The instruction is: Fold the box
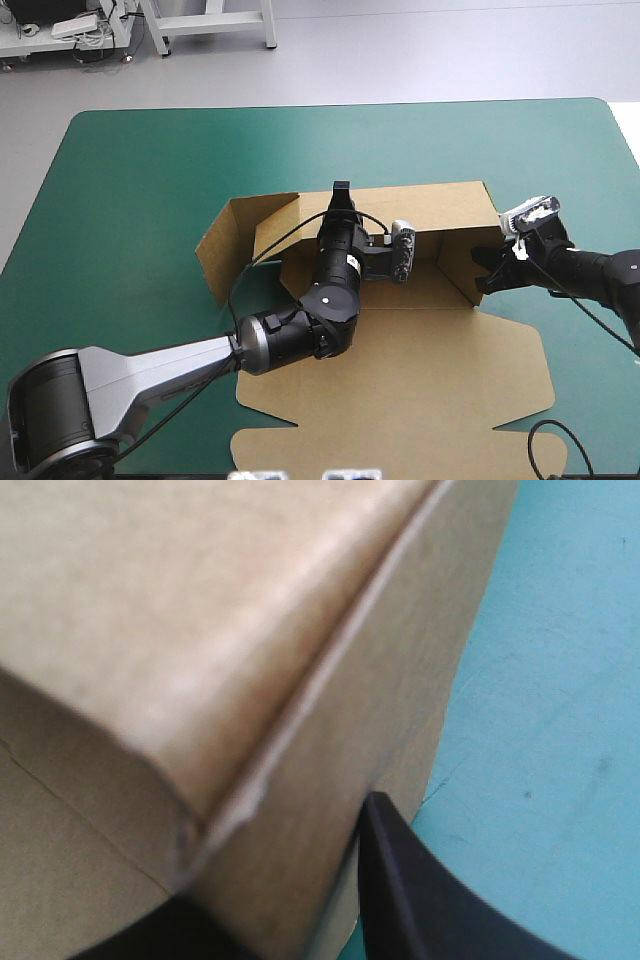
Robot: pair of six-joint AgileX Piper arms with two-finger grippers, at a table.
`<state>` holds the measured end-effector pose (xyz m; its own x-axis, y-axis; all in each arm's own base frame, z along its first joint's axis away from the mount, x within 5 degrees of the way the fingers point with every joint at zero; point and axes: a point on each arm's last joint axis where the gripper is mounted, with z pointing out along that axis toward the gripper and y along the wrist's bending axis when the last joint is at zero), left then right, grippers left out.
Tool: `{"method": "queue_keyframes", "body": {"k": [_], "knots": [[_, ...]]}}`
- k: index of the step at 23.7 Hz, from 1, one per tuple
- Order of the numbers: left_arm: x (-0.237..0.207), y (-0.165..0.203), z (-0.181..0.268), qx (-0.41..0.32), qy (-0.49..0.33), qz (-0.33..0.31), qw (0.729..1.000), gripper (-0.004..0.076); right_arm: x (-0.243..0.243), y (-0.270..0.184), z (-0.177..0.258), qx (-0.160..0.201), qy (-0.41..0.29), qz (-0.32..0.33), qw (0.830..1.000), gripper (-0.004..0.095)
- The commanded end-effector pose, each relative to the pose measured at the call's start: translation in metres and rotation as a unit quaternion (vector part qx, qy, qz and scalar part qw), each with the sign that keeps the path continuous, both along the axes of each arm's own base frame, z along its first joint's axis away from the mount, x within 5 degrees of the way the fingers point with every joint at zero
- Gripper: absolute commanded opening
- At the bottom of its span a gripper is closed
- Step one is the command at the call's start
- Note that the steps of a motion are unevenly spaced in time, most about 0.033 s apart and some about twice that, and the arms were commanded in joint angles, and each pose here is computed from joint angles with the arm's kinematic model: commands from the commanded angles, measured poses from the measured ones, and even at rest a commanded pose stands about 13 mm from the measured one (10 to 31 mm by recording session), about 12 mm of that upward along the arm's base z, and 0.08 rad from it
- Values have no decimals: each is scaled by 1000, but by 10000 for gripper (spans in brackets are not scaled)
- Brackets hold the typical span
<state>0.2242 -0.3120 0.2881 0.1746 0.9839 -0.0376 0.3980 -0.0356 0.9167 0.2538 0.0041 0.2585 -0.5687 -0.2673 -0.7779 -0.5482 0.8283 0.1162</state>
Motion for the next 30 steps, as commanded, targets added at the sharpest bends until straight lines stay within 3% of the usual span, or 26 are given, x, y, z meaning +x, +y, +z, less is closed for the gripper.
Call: {"method": "queue_keyframes", "body": {"k": [1,5,8,10,17,21,30], "knots": [[-10,-9,-11,-38,59,-28,997,15,-1,4,3,7,3,30,1000,1],[-10,-9,-10,-35,53,-30,998,112,-1,4,3,10,5,27,1000,1],[-10,-10,-10,-36,52,-35,997,246,-1,4,3,11,10,24,1000,1],[-10,-12,-10,-42,55,-43,997,270,-2,4,2,11,18,22,1000,1],[-9,-13,-2,-60,8,-34,998,270,-5,6,2,22,31,33,999,1],[-27,-19,7,-74,-47,-15,996,265,-5,5,1,19,38,27,999,1],[-74,-38,24,-133,-122,-36,983,265,-4,4,1,18,36,22,999,1]]}}
